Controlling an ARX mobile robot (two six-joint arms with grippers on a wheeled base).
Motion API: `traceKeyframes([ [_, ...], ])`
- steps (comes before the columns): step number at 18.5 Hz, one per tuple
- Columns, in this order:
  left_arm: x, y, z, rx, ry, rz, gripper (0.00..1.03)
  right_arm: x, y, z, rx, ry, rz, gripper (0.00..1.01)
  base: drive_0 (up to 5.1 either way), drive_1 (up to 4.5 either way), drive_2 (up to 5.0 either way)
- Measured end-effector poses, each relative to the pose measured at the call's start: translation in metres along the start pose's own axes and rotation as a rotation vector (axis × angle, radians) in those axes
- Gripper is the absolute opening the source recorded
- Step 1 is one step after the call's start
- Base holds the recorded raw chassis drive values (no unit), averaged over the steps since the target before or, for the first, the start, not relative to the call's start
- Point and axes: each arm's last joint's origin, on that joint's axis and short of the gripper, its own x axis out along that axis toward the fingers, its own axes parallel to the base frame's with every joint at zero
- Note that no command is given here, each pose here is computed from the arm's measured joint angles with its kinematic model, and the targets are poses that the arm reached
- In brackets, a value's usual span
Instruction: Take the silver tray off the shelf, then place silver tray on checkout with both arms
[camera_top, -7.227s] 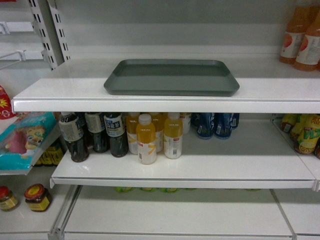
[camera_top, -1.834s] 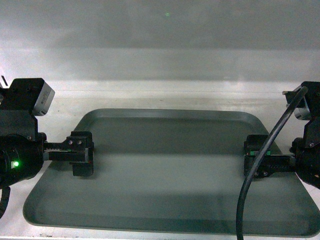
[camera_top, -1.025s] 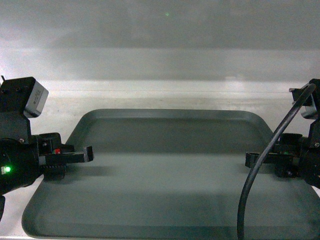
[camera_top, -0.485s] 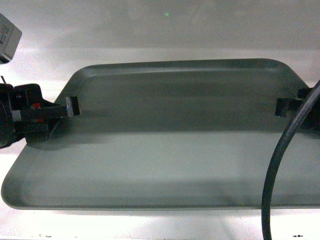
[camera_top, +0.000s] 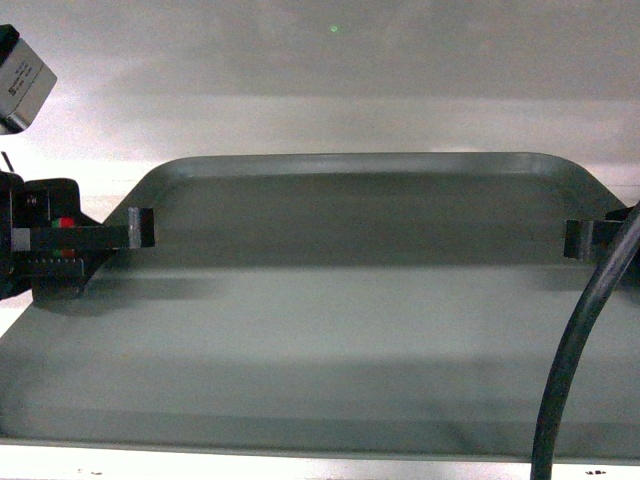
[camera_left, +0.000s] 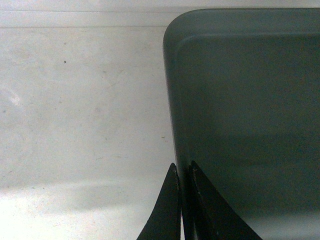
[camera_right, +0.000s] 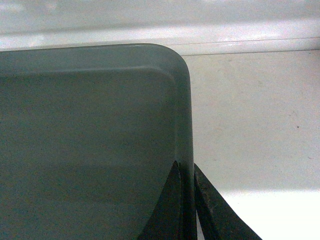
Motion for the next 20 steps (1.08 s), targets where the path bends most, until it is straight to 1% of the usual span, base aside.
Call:
traceKeyframes([
  [2, 0.0, 0.0, -0.001, 0.006, 0.006, 0.006, 0.03, 0.002, 0.0, -0.002, 0.015, 0.004, -0.001, 0.03, 0.0, 0.0, 0.0],
  [5, 0.0, -0.001, -0.003, 0.009, 0.007, 0.011, 0.03, 0.005, -0.001, -0.008, 0.036, 0.028, -0.002, 0.03, 0.0, 0.0, 0.0],
  [9, -0.002, -0.002, -0.007, 0.014, 0.008, 0.015, 0.03, 0.006, -0.001, -0.012, 0.041, 0.039, -0.003, 0.03, 0.0, 0.0, 0.0],
  [10, -0.002, -0.002, -0.01, 0.009, 0.012, 0.019, 0.03, 0.005, -0.002, -0.013, 0.045, 0.04, -0.003, 0.03, 0.0, 0.0, 0.0],
  [15, -0.003, -0.002, -0.009, 0.006, 0.005, 0.02, 0.03, 0.005, -0.002, -0.014, 0.052, 0.04, -0.004, 0.03, 0.0, 0.0, 0.0],
  [20, -0.003, -0.002, -0.009, 0.006, 0.005, 0.02, 0.03, 0.005, -0.002, -0.015, 0.052, 0.04, -0.004, 0.03, 0.0, 0.0, 0.0],
])
